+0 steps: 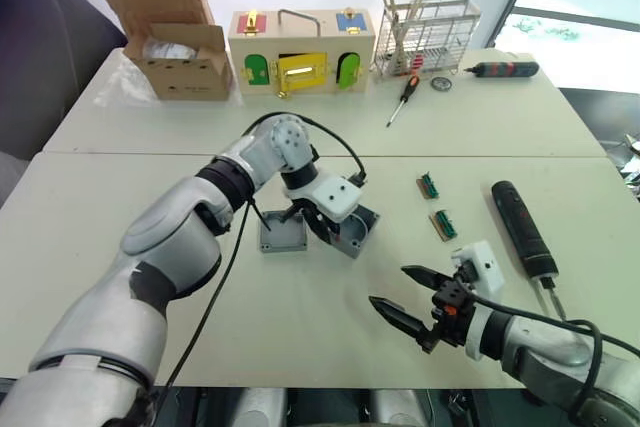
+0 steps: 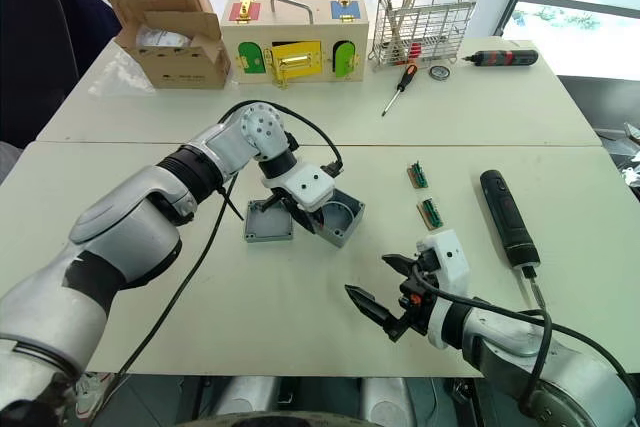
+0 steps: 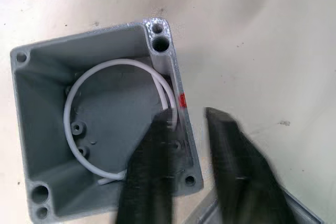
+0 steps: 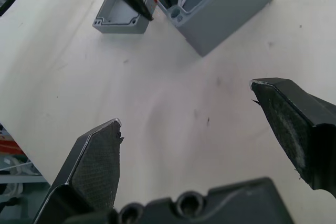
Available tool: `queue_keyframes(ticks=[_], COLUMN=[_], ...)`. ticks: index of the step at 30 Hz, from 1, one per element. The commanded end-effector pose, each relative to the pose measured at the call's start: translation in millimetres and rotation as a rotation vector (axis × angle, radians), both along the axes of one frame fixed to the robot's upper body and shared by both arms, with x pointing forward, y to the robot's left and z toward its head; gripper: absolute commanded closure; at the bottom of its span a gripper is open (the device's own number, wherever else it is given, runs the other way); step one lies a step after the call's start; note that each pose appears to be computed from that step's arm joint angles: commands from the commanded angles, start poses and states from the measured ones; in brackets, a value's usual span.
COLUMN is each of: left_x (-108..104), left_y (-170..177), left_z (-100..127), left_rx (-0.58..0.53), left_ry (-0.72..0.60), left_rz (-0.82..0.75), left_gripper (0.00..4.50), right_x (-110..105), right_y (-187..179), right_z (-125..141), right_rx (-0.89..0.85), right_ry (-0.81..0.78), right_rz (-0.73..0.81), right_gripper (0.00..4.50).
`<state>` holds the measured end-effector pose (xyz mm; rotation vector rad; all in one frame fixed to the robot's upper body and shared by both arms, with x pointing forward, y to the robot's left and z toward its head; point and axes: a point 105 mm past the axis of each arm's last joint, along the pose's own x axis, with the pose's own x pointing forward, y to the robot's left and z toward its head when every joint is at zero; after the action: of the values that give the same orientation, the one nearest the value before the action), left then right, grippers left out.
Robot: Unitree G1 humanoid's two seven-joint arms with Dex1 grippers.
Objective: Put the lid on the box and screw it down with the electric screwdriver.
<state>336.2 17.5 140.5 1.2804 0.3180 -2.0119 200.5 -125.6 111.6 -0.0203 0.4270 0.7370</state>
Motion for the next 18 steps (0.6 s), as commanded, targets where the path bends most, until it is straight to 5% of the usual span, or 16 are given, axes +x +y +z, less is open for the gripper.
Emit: queue_keyframes(ticks=[1,3,7,9,14,18], left_x=[1,6,30,51,76,43], left_y=[-6,-5,17,46,109,128], left_z=[14,24,74,96,90,72], left_rx=[-0.026,-0.057,-0.199,-0.279,-0.268,-0.171], left_ry=[-0.034,-0.048,-0.112,-0.121,-0.107,0.147], left_rz=[-0.034,0.000,0.202,0.467,1.055,1.428], left_gripper=[1.72,0.68,0.68,0.68,0.68,0.68], right_x=[-2,-1,1,3,20,26], right_y=[3,1,-3,-4,-1,11], right_z=[8,10,26,41,84,94], right_rx=[0.002,-0.014,-0.036,-0.026,0.004,-0.054], right_ry=[-0.030,-0.035,-0.070,-0.107,-0.232,-0.248], right_rz=[0.026,0.038,0.075,0.108,0.171,0.276], right_gripper=[0.00,0.00,0.00,0.00,0.00,0.00])
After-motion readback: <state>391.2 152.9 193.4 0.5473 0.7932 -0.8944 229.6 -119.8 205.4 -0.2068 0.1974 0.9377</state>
